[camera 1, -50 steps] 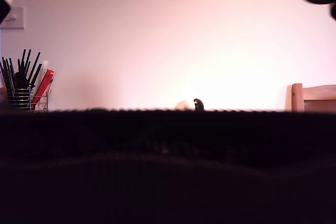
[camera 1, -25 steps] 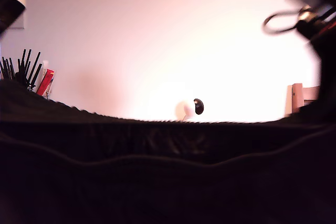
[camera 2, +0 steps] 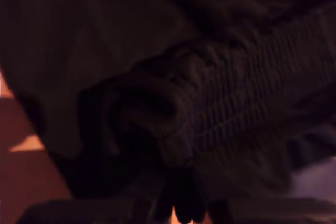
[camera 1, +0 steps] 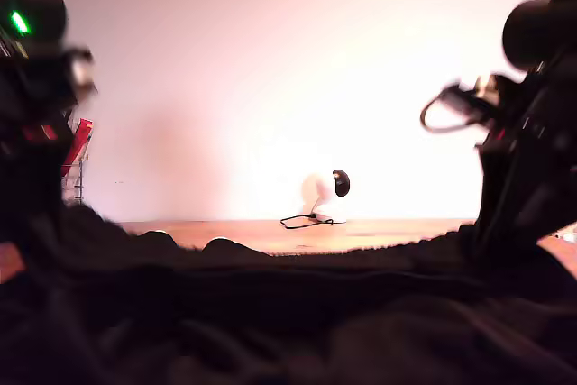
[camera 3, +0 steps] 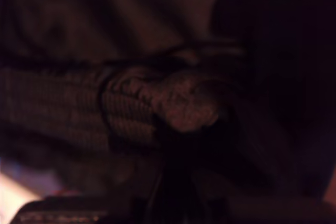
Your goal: Fold the shorts in front of you. After folding it, place it to the left side.
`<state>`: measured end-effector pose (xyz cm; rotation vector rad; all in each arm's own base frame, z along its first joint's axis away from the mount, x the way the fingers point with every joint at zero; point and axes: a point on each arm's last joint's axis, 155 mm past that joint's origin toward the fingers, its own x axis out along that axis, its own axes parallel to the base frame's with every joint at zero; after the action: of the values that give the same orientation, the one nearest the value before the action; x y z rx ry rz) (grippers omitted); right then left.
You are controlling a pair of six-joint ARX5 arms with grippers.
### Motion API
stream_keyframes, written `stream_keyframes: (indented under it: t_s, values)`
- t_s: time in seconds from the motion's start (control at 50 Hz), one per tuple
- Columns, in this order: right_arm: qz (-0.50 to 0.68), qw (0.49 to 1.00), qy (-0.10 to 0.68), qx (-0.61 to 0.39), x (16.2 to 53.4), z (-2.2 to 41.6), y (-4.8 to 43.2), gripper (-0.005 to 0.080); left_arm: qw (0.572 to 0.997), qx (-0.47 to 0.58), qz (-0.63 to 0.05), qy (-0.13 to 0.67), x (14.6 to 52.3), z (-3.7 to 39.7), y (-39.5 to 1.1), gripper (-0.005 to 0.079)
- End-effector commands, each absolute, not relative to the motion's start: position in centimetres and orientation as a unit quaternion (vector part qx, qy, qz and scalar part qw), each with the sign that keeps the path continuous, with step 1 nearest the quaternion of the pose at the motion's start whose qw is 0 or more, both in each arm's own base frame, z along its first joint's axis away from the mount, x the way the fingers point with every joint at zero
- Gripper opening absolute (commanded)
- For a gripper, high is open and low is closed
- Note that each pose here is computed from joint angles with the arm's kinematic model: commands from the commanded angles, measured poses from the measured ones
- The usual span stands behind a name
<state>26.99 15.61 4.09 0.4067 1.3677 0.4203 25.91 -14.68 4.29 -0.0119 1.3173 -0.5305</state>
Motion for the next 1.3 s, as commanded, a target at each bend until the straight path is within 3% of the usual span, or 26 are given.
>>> stream_keyframes:
  t_s: [0.0,0.18,0.34,0.4,0.5,0.58,0.82,0.96,1.28]
  values:
    - [0.175,0.75,0.611,0.182,28.3,3.7,15.0,-0.0013,0.764,-0.002,-0.229,0.604,26.8,3.4,-13.9,-0.0019]
    - [0.177,0.762,0.596,0.181,29.9,3.0,15.1,-0.0001,0.789,-0.006,-0.222,0.573,29.4,3.2,-13.8,-0.0019]
    - [0.174,0.766,0.59,0.186,30.4,3.0,14.8,0.0169,0.795,-0.014,-0.212,0.568,30.1,3.3,-13.0,0.0003]
    - [0.173,0.769,0.585,0.189,30.7,3.1,14.6,0.0253,0.796,-0.017,-0.209,0.568,30.1,3.3,-12.8,0.0063]
    - [0.177,0.773,0.576,0.198,31.4,3.5,14.4,0.0328,0.797,-0.021,-0.203,0.568,30.3,3.3,-12.4,0.0257]
    - [0.18,0.779,0.565,0.203,32.2,4.2,14.4,0.0333,0.801,-0.023,-0.2,0.564,30.6,3.3,-12.1,0.0325]
    - [0.225,0.771,0.555,0.214,32.9,6.8,15.5,0.0333,0.806,-0.031,-0.19,0.56,31.3,4.0,-11.4,0.0333]
    - [0.274,0.755,0.559,0.206,32.0,8.2,16.8,0.0334,0.809,-0.034,-0.187,0.556,32.0,4.9,-11.1,0.0452]
    - [0.445,0.743,0.497,0.053,29.4,10.1,21.9,0.0333,0.789,-0.004,-0.245,0.563,31.2,7.4,-12.7,0.0393]
